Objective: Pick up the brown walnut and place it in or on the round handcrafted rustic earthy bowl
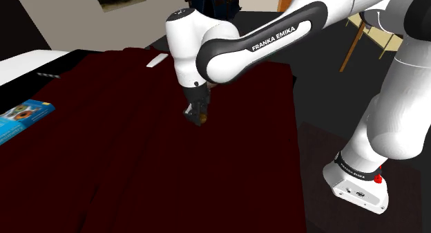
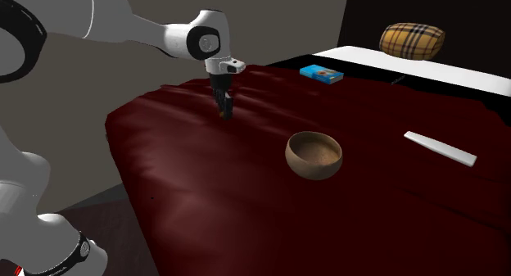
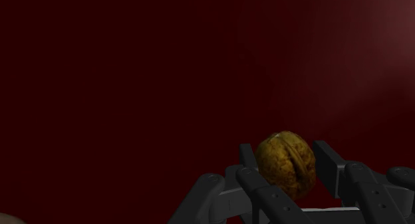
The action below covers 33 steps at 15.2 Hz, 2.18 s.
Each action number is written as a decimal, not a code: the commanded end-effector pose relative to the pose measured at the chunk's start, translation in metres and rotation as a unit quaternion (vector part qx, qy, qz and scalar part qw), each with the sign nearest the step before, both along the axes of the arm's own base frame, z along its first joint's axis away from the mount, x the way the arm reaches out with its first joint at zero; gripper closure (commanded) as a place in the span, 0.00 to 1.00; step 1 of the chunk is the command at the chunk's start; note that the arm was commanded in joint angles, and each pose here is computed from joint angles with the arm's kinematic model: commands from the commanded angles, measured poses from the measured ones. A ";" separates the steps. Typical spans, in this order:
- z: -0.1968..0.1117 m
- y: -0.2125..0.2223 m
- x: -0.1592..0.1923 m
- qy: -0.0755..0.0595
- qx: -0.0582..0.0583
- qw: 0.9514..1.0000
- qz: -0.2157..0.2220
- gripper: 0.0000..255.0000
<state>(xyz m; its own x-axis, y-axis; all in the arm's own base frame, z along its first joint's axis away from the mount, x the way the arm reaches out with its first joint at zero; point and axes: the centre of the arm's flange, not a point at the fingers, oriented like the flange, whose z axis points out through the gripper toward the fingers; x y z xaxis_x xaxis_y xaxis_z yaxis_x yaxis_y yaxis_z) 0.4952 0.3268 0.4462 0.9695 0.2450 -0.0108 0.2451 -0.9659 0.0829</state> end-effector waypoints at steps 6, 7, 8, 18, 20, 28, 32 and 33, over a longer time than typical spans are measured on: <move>0.037 0.000 0.000 0.000 0.000 1.000 0.000 1.00; 0.042 0.000 0.000 0.000 0.000 1.000 0.000 1.00; 0.047 0.000 0.000 0.000 0.000 1.000 0.000 1.00; 0.100 0.000 0.000 0.000 0.000 1.000 0.000 1.00; 0.106 0.000 0.000 0.000 0.000 1.000 0.000 1.00; 0.108 -0.082 0.067 0.000 0.000 1.000 0.000 1.00; 0.109 -0.122 0.101 0.000 0.000 1.000 0.000 1.00; 0.109 -0.132 0.109 0.000 0.000 1.000 0.000 1.00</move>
<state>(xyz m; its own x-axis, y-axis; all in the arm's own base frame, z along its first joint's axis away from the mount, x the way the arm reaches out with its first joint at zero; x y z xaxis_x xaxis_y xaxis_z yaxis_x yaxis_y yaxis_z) 0.5959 0.2054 0.5559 0.9696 0.2443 -0.0112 0.2444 -0.9662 0.0826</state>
